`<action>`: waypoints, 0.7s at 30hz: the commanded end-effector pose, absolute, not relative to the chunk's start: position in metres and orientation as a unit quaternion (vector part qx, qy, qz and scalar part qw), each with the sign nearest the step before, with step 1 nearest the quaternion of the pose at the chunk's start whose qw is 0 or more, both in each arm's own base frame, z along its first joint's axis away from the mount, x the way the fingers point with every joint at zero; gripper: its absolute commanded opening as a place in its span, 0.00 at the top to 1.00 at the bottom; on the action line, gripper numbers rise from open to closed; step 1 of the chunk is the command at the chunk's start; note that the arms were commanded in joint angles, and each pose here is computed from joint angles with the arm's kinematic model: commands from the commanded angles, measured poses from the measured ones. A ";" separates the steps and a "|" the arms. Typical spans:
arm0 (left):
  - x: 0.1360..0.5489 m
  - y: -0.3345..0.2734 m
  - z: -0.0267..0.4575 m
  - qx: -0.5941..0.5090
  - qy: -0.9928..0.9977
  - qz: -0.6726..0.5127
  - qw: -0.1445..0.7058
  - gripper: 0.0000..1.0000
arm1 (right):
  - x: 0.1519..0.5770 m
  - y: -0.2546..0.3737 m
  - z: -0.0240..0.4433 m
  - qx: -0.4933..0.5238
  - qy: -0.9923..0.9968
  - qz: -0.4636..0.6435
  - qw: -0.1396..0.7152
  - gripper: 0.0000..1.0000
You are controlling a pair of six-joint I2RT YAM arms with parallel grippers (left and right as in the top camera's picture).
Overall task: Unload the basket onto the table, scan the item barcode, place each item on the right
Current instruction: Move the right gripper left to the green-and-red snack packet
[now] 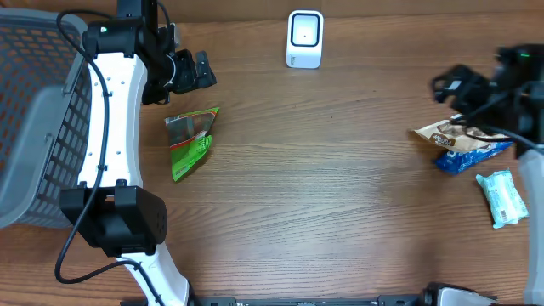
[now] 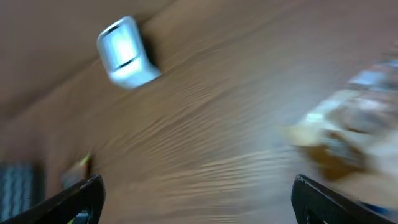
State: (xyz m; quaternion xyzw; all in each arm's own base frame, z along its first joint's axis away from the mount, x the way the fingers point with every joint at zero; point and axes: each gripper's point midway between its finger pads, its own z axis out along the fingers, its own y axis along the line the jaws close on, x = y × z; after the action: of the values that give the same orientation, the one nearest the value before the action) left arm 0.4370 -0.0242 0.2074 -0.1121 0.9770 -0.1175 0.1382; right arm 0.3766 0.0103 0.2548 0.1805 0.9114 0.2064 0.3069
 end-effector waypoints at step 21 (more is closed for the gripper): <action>0.411 0.074 0.349 -0.245 0.921 -0.114 0.281 0.24 | 0.411 0.394 0.159 -0.075 0.857 0.477 0.179 0.06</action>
State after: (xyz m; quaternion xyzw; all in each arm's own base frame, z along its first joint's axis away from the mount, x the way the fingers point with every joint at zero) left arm 0.4125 0.0771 0.3442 -0.2387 0.9242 -0.1100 0.2769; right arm 0.4216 0.3503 0.1693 -0.0621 0.8638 0.4462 0.2258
